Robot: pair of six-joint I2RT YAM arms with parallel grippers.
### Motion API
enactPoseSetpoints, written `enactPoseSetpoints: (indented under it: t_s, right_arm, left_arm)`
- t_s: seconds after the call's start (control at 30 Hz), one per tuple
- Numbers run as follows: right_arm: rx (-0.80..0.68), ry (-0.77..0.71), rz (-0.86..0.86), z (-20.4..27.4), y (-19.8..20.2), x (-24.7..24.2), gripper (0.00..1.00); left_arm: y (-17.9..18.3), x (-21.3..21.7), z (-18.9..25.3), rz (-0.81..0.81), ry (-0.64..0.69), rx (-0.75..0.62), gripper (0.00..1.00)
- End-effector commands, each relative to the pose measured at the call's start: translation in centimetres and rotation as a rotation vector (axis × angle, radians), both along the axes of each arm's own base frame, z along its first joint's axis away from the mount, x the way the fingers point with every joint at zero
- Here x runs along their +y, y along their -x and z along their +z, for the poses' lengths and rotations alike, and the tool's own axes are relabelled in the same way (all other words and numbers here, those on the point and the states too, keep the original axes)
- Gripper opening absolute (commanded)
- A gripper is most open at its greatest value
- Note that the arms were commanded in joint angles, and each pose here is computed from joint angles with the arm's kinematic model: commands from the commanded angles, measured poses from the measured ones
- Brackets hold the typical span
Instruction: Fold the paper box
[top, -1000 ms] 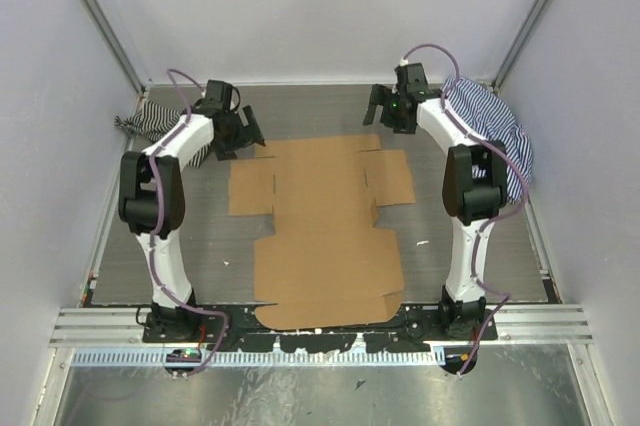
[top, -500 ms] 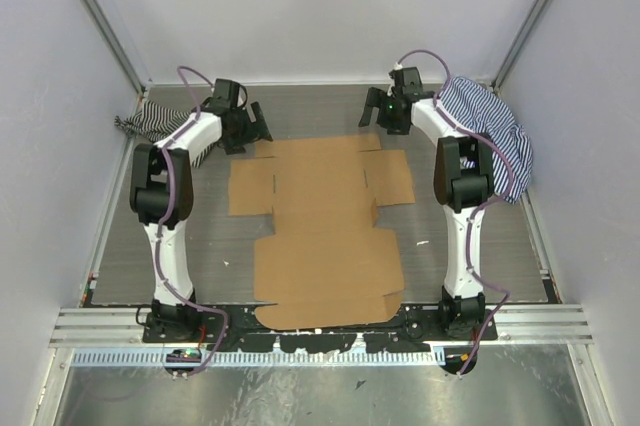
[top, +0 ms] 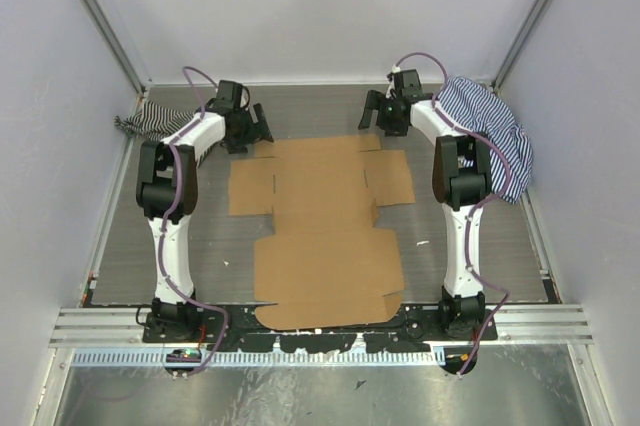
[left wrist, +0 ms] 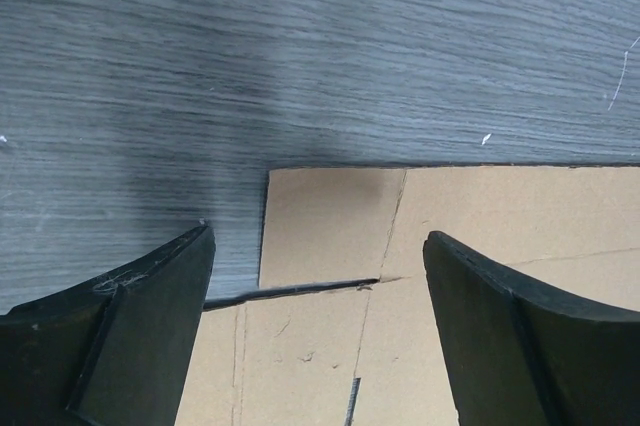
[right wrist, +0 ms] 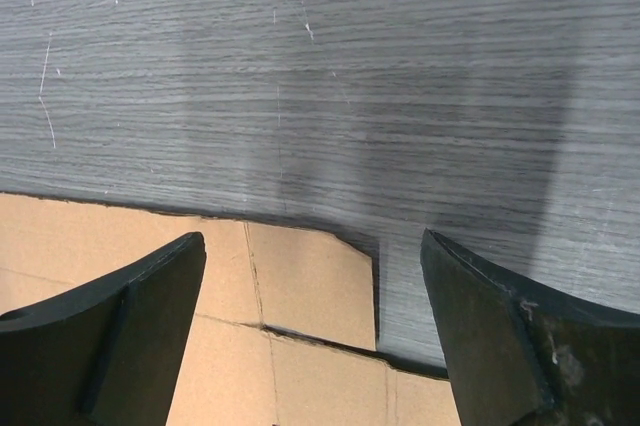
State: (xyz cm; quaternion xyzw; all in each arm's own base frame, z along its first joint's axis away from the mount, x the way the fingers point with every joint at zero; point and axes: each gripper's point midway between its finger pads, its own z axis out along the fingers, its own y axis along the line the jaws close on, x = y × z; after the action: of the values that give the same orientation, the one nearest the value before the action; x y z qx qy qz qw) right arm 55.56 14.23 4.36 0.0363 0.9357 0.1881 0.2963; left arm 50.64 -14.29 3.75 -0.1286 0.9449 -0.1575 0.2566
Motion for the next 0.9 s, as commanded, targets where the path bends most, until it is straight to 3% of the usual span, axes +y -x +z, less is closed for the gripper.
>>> enactPoseSetpoints:
  t_s: [0.0,0.23,0.87]
  right_arm:
    - [-0.014,-0.029,0.056,0.5,0.5,1.4,0.93]
    - [0.006,-0.066,0.112,0.7,2.2,3.3,0.90]
    - [-0.063,-0.174,0.166,7.2,3.9,5.5,0.83]
  left_arm:
    - [-1.1,-0.8,-0.5,-0.017,0.033,-0.018,0.92]
    - [-0.8,-1.5,-0.7,-0.027,0.077,-0.007,0.89]
    - [-0.1,-2.0,0.6,-0.022,0.123,-0.010,0.84]
